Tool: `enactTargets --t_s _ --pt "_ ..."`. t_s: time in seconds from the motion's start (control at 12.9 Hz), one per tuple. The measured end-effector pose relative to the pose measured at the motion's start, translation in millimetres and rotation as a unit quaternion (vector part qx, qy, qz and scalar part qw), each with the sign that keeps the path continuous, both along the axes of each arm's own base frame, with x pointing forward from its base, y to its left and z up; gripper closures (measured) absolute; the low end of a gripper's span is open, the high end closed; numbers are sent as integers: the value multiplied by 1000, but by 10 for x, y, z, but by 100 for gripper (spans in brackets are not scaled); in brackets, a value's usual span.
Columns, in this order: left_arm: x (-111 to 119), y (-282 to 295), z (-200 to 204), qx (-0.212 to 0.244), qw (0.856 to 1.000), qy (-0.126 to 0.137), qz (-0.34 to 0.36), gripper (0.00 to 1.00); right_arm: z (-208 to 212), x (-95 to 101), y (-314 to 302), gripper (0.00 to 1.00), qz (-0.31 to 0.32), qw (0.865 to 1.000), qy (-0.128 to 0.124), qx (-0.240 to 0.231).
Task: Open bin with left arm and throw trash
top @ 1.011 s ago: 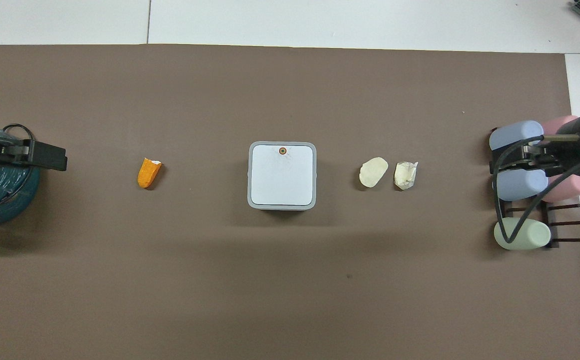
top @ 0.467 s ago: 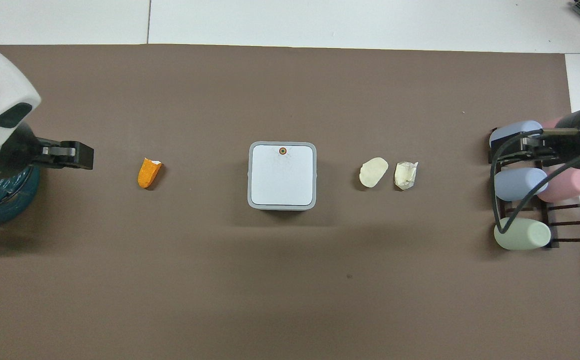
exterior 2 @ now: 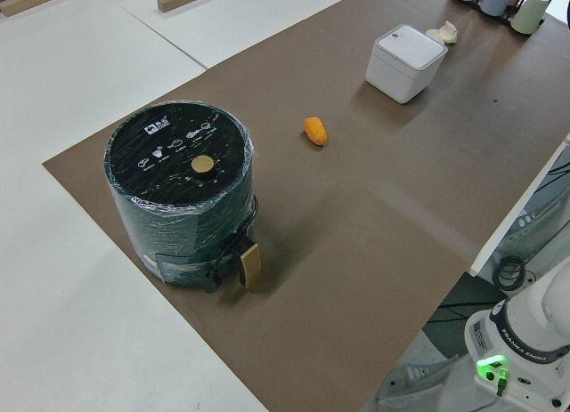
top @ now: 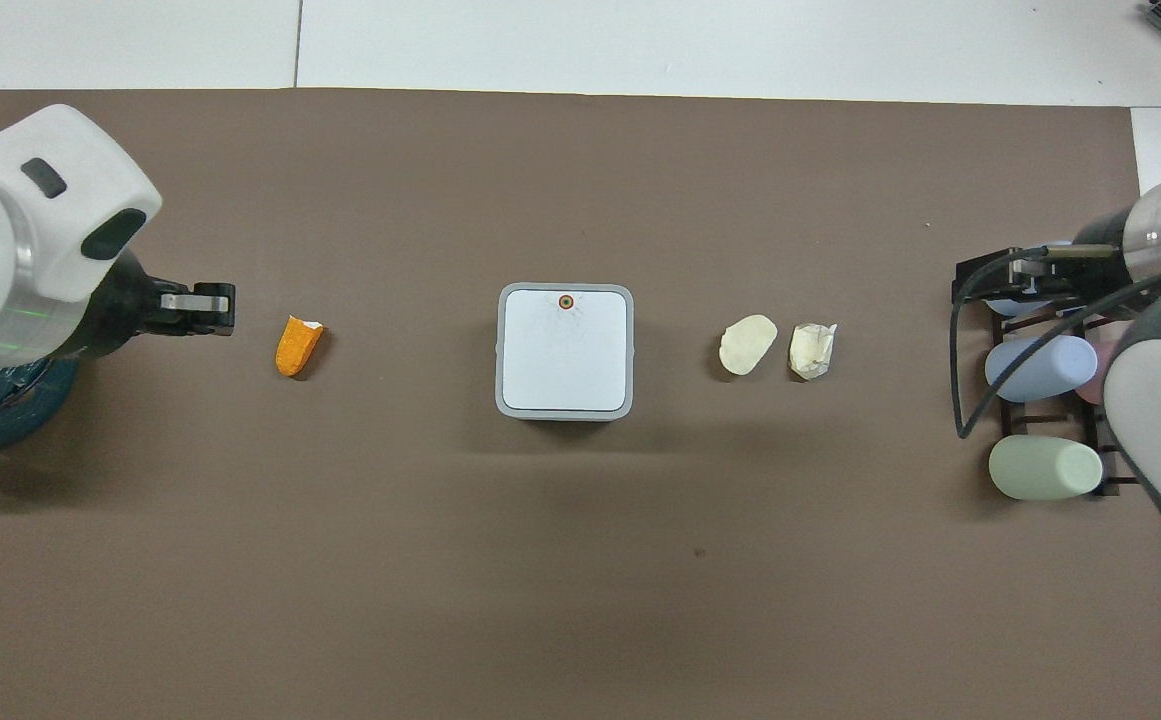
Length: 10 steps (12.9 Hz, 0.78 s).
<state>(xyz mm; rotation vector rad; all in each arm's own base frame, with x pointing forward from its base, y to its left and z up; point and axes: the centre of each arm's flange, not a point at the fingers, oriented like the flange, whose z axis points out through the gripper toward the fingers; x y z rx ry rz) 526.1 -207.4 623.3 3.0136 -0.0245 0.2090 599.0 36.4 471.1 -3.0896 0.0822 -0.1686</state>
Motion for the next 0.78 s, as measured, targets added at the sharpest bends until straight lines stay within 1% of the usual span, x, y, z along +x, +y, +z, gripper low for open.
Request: enactTargets --t_s 0.16,0.31,0.47,0.54,0.62,0.7,0.78 --pt "79 -323 -217 -15 1000 -5 15 72 -397 -12 116 0 8 1000 -6 1" --pt "156 -688 -488 -29 999 -8 30 72 -732 -19 236 0 15 1000 -19 3" --pt "228 -1039 -788 -45 998 -15 44 72 -978 -47 342 0 21 999 -31 5" --pt "261 -1187 -939 -52 997 -18 48 72 -1057 -68 373 0 23 999 -31 5" --pt "290 -1291 -1056 -59 997 -20 52 72 -1115 -98 381 0 24 999 -26 5" --pt "318 -1353 -1135 -69 996 -21 56 72 -1179 -135 371 0 23 1000 -19 4" --pt "344 -1384 -1177 -79 995 -23 59 72 -1224 -159 360 0 23 1000 -19 4"
